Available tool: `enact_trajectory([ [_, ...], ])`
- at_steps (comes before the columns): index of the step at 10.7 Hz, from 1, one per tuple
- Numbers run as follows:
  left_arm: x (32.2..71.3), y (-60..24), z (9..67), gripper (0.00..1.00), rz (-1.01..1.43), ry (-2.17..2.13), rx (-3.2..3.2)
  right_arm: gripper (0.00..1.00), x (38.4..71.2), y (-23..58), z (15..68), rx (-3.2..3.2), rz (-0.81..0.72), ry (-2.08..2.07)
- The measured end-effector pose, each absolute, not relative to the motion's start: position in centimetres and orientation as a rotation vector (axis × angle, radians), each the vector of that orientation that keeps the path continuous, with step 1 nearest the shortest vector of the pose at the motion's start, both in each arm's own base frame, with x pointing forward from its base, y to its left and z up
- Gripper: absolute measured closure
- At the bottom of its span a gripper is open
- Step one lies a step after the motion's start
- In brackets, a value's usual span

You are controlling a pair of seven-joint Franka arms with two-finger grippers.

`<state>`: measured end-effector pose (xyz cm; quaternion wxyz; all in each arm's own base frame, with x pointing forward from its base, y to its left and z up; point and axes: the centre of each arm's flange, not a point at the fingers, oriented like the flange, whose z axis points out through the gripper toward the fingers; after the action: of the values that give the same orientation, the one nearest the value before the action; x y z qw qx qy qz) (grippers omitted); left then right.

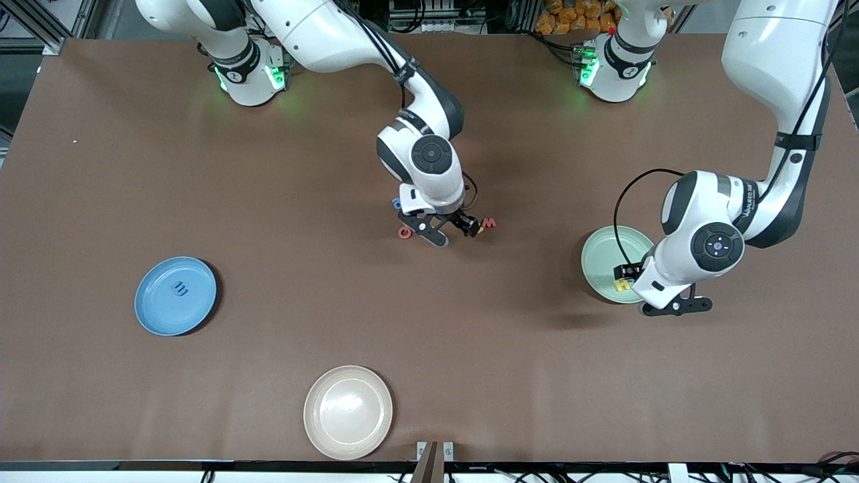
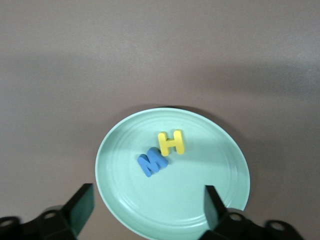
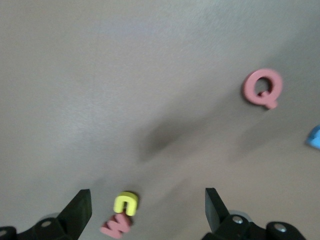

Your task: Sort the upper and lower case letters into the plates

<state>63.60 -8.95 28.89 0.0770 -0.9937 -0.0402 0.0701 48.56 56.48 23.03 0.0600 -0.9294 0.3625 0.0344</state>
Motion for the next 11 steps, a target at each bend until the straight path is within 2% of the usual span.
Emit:
enact_trajectory([
  [5, 65.9, -8.9, 37.5, 0.00, 0.107, -0.162, -2.975, 0.00, 46.3, 60.6, 17.4, -2.816, 0.052, 1.192],
  [11, 66.5, -9.5, 45.4, 0.00, -0.060, -0.185, -3.004, 0.00, 46.1, 61.5, 17.4, -2.799, 0.046, 1.202],
])
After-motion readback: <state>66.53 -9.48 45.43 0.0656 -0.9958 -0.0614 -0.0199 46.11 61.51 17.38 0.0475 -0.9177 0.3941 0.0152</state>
